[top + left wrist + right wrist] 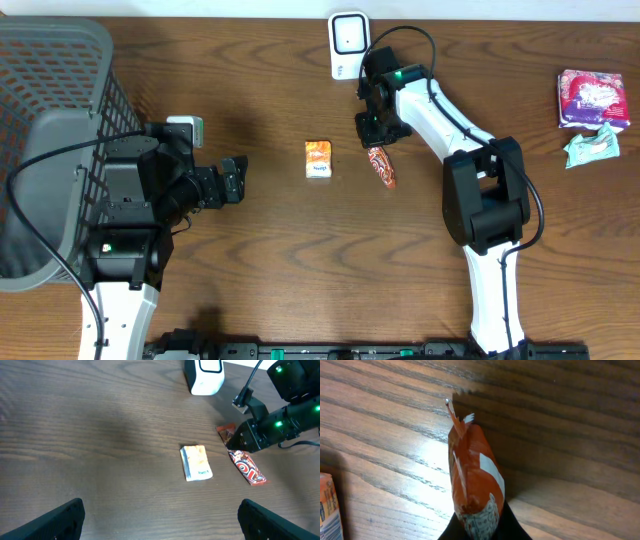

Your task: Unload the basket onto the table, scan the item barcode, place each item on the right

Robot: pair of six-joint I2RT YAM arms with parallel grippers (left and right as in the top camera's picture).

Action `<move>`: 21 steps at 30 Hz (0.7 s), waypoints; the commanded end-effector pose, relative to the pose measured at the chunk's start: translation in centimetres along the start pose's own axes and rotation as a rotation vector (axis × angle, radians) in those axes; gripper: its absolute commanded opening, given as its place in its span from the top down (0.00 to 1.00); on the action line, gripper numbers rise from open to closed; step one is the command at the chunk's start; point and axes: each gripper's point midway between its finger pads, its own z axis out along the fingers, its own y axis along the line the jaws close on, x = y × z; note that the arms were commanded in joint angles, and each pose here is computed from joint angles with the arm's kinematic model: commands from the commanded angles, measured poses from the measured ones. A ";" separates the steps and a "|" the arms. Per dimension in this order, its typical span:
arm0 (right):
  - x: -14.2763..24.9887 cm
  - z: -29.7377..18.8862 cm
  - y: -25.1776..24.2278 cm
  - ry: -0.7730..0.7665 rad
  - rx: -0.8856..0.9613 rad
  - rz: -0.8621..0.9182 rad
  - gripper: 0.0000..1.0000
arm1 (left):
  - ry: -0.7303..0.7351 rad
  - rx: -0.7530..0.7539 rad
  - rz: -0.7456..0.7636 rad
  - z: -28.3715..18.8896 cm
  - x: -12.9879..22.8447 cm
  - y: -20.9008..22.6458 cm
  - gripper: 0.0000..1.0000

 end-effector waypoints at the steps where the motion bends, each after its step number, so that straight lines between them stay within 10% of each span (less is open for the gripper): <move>1: 0.8 1.1 -0.2 0.036 0.013 0.002 0.99 | 0.006 0.002 0.009 0.2 0.2 0.1 0.03; 21: -11.7 -12.1 3.2 -0.362 -0.582 0.120 0.99 | 0.006 0.002 0.009 0.2 0.2 0.1 0.03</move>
